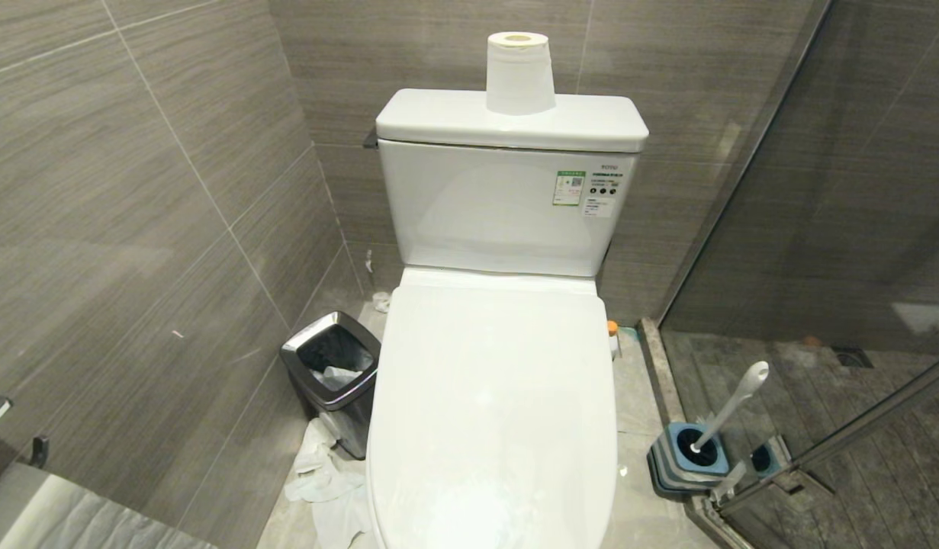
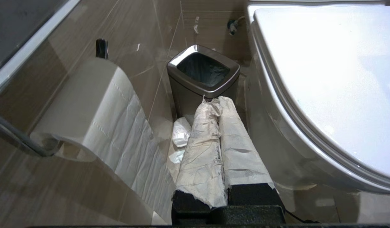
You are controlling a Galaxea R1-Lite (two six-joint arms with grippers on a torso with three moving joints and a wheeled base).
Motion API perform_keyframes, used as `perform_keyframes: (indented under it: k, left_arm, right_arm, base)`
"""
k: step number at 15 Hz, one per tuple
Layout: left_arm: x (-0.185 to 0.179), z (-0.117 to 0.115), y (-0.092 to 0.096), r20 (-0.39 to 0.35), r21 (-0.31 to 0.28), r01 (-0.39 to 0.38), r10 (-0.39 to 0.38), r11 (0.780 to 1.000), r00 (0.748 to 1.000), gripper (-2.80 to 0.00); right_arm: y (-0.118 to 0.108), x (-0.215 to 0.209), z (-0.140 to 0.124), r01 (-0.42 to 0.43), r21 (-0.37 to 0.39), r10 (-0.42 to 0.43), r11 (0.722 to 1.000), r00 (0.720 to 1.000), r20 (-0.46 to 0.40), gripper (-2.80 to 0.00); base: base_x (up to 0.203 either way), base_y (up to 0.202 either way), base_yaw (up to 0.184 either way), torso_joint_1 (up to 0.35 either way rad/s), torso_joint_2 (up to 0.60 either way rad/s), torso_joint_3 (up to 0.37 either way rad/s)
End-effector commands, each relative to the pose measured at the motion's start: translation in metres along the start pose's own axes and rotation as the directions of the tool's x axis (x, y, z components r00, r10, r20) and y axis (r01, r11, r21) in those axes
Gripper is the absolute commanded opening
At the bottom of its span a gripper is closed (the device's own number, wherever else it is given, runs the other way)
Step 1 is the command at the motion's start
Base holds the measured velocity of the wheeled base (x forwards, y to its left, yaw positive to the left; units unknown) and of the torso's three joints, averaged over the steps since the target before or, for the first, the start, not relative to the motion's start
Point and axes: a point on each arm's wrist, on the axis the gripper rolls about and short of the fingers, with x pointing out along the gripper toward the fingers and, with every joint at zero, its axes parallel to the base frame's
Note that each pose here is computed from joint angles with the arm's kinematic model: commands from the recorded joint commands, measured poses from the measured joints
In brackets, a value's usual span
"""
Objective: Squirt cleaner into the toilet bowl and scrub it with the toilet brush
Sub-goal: Use the left hand to lift the toilet lid slightly
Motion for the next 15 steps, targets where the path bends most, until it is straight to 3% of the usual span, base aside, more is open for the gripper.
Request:
perform_keyframes:
  k: [1,4,7,12,15]
  left_arm:
    - [-0.005,0.017,0.000,0.058,0.015,0.009,-0.010,1.000,0.998,-2.80]
    - [-0.021,0.055,-0.001,0.133,0.083,0.088,-0.099,0.993,0.986,-2.80]
    - [-0.025,0.084,-0.001,0.113,0.115,0.145,-0.158,0.983,0.981,-2.80]
    - [0.007,0.125,0.000,0.000,0.112,0.196,-0.197,0.974,0.980,-2.80]
    - [0.052,0.149,0.001,-0.092,0.091,0.221,-0.212,0.971,0.973,-2.80]
  right_arm:
    - [0.000,0.001,-0.003,0.000,0.001,0.000,1.000,1.000,-0.011,-2.80]
    - [0.000,0.001,-0.003,0.000,-0.001,0.000,1.000,1.000,-0.011,-2.80]
    - [0.000,0.001,-0.003,0.000,-0.001,0.000,1.000,1.000,-0.011,-2.80]
    - [0.000,0.001,-0.003,0.000,-0.001,0.000,1.000,1.000,-0.011,-2.80]
    - [0.000,0.001,-0.003,0.000,0.001,0.000,1.000,1.000,-0.011,-2.80]
  base:
    - [0.000,0.000,0.000,0.000,0.00,0.000]
    - [0.000,0.000,0.000,0.000,0.00,0.000]
    - [0.000,0.000,0.000,0.000,0.00,0.000]
    - [0.000,0.000,0.000,0.000,0.00,0.000]
    - [0.000,0.000,0.000,0.000,0.00,0.000]
